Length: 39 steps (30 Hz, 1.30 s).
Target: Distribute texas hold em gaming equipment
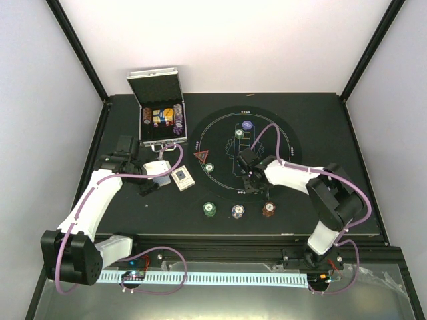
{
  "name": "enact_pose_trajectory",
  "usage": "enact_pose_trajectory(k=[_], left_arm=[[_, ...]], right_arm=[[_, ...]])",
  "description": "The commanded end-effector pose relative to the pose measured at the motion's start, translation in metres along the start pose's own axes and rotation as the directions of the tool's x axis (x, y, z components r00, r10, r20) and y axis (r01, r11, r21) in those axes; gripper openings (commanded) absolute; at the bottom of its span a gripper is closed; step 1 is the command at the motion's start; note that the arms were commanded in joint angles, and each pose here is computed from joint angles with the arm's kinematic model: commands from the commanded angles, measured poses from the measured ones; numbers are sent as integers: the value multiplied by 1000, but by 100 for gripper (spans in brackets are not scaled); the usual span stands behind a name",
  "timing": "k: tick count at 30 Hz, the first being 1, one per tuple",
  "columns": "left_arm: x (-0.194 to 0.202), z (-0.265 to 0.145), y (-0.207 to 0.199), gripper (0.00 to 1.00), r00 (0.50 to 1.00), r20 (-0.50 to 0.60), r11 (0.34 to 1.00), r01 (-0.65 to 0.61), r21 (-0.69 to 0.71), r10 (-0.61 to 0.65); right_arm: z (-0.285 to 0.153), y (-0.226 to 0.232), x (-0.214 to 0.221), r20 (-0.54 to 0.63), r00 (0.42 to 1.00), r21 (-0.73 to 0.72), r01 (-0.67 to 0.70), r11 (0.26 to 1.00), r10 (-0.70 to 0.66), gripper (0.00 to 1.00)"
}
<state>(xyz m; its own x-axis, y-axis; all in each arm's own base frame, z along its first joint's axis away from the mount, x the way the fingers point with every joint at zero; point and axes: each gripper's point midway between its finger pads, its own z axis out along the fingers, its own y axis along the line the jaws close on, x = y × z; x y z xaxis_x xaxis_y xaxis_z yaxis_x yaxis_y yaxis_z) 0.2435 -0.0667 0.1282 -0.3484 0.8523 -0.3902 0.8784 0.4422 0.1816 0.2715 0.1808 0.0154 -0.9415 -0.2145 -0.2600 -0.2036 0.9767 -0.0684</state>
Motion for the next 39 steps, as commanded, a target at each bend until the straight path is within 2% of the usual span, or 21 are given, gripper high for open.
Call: enact_pose_trajectory(k=[1,4,7,11,15,20,28,39], left_arm=[[-7,-13,8,1,999,18,999,-28,-37,28],[-7,-13,8,2,999,15,999,-29,-36,29],[-7,-13,8,2,999,14,999,-28,-38,29],[-6,-13,9,1,999,12,999,-29,-39,29],[-6,-12,10,2,1000,12,999,-27,-41,28],[-7,-12,10,2,1000,11,999,-23,-41,24],[-5,-11,10,2,1000,1,999,-20,-40,20],[-4,-12,11,2,1000,-1,999,-25,-48,25]], right_arm=[[7,-18,2,-1,1000,64,-8,998,8,45],[0,-20,-4,11,1000,74,-10,997,9,61],[-15,-18,-13,40,999,67,-13,998,10,67],[-44,-5,-24,96,995,31,3,1000,-6,69],[-73,40,-20,137,988,-64,77,995,-68,73],[-96,119,4,152,968,-181,224,958,-197,80],[-91,182,29,124,943,-257,332,907,-310,82],[-66,195,44,73,935,-269,353,896,-347,77]])
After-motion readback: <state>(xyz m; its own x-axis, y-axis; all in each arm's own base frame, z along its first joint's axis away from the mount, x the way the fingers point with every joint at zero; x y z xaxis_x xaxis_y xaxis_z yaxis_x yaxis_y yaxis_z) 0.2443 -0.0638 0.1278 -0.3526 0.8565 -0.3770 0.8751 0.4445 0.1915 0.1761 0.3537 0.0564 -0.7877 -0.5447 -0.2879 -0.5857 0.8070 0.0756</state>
